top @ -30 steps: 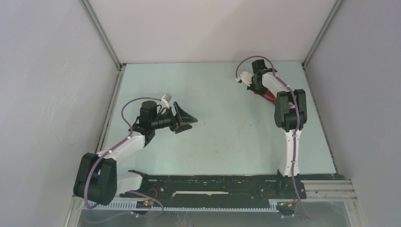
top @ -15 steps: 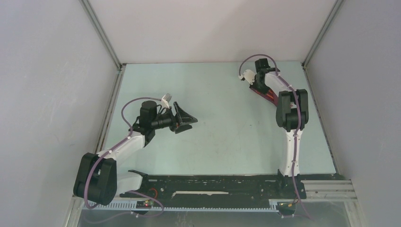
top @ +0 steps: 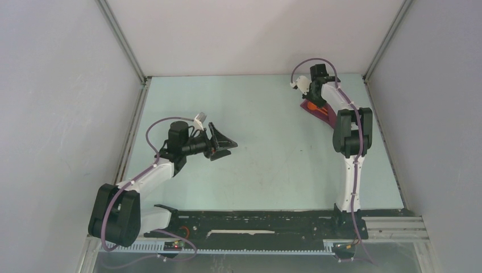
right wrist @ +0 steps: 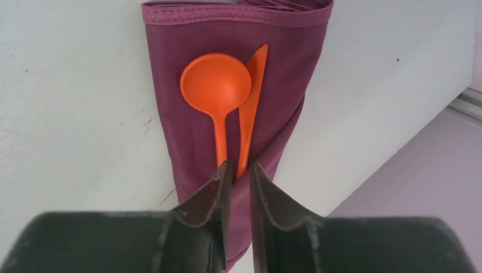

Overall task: Fold the napkin into a case and place the utensils inside
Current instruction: Insert the spoon into the folded napkin, then reset both arms

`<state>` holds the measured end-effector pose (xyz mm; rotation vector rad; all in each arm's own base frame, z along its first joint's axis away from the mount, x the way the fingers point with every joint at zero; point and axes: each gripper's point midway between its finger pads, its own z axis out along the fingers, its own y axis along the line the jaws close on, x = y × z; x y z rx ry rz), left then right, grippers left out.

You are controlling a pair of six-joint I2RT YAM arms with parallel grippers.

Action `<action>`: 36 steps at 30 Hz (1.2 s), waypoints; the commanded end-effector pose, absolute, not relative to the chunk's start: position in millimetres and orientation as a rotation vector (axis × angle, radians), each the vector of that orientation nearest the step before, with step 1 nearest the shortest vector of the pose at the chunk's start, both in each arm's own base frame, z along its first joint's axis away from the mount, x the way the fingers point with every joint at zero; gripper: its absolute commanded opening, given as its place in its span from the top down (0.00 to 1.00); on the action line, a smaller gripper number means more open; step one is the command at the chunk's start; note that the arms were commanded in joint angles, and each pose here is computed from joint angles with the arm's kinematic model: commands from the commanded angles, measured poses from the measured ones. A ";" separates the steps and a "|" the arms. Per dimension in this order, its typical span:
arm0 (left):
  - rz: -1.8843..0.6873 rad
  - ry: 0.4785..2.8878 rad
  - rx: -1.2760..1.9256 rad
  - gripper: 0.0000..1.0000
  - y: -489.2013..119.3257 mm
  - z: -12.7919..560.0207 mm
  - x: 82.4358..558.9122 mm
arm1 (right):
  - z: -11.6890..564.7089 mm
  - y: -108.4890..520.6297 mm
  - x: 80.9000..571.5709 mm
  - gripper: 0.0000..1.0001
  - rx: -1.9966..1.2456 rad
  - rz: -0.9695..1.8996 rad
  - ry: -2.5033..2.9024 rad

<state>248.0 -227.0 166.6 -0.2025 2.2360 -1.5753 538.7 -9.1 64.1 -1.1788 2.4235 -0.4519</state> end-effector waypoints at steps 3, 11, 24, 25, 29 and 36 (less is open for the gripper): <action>-1.591 2.188 -0.138 0.14 -228.2 177.8 242.9 | 79.0 5.1 537.3 0.71 -1.165 -0.375 2.405; -1.589 2.163 -0.126 0.14 -227.5 185.8 242.2 | 148.8 44.1 510.8 0.67 -0.904 -0.147 2.355; -0.980 1.978 0.007 0.14 -174.0 278.2 274.0 | 305.1 101.7 317.6 0.00 -0.281 0.047 1.995; -0.935 1.937 -0.002 0.14 -166.6 294.8 274.0 | 316.7 91.3 303.5 0.00 -0.165 0.048 1.985; -0.761 1.733 -0.044 0.13 -131.0 371.6 260.2 | 353.6 70.1 240.6 0.00 0.029 0.208 1.877; -0.538 1.444 -0.078 0.11 -74.0 472.7 207.8 | 440.4 17.5 152.0 0.00 0.118 0.313 1.411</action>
